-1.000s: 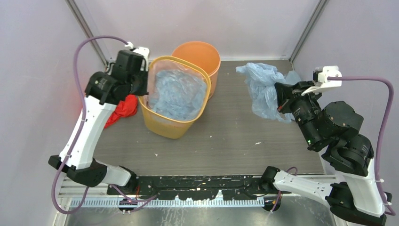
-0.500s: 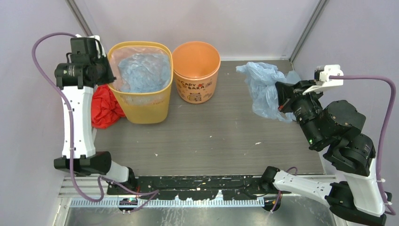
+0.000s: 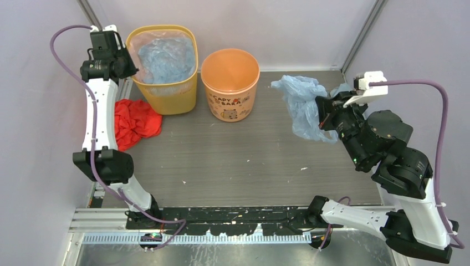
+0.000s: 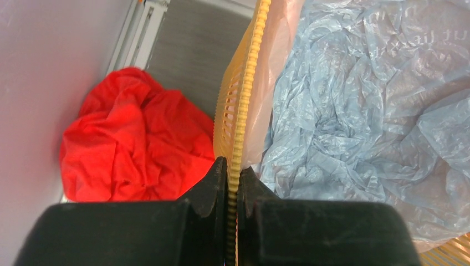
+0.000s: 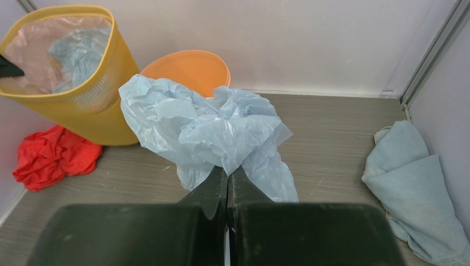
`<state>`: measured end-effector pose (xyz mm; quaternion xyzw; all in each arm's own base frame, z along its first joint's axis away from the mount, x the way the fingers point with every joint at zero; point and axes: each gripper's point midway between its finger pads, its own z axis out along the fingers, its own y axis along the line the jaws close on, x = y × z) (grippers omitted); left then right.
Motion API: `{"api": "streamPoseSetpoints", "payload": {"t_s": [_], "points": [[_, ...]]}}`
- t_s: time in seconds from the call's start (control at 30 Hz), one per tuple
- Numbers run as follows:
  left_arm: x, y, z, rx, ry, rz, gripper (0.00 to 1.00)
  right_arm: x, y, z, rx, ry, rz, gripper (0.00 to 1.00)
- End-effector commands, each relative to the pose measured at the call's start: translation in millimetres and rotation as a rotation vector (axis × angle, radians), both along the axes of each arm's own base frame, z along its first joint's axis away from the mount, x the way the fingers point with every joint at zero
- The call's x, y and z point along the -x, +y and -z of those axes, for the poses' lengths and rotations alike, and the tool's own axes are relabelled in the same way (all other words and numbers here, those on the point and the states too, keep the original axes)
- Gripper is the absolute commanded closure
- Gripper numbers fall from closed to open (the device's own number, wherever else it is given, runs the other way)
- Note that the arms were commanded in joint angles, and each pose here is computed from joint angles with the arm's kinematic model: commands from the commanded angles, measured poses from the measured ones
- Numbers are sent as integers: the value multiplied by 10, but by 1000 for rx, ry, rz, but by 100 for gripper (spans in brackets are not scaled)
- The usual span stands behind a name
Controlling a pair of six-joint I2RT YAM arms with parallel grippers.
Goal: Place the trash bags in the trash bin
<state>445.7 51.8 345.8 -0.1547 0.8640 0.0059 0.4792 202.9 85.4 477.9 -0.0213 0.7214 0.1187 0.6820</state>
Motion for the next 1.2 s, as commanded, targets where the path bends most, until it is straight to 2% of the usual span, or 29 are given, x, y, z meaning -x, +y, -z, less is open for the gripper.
{"api": "streamPoseSetpoints", "payload": {"t_s": [0.0, 0.3, 0.5, 0.57, 0.6, 0.8, 0.93, 1.17], "points": [[-563, 36, -801, 19, -346, 7, 100, -52, 89, -44, -16, -4, -4, 99], [-1200, 228, -636, -8, -355, -44, 100, -188, 252, 151, 34, 36, 4, 99], [-1374, 358, -536, 23, -352, -80, 100, -271, 340, 258, 60, 57, 15, 99], [-1383, 408, -492, 35, -346, -99, 79, -290, 368, 276, 62, 59, 13, 99], [-1388, 438, -478, 39, -346, -107, 71, -301, 391, 294, 67, 63, 9, 99], [-1429, 448, -482, 60, -363, -102, 47, -323, 464, 371, 73, 78, -6, 99], [-1378, 323, -571, 95, -383, -51, 45, -317, 468, 399, 66, 81, -9, 99], [-1081, -277, -1023, 178, -478, 151, 43, -292, 445, 423, 58, 83, -11, 99]]}}
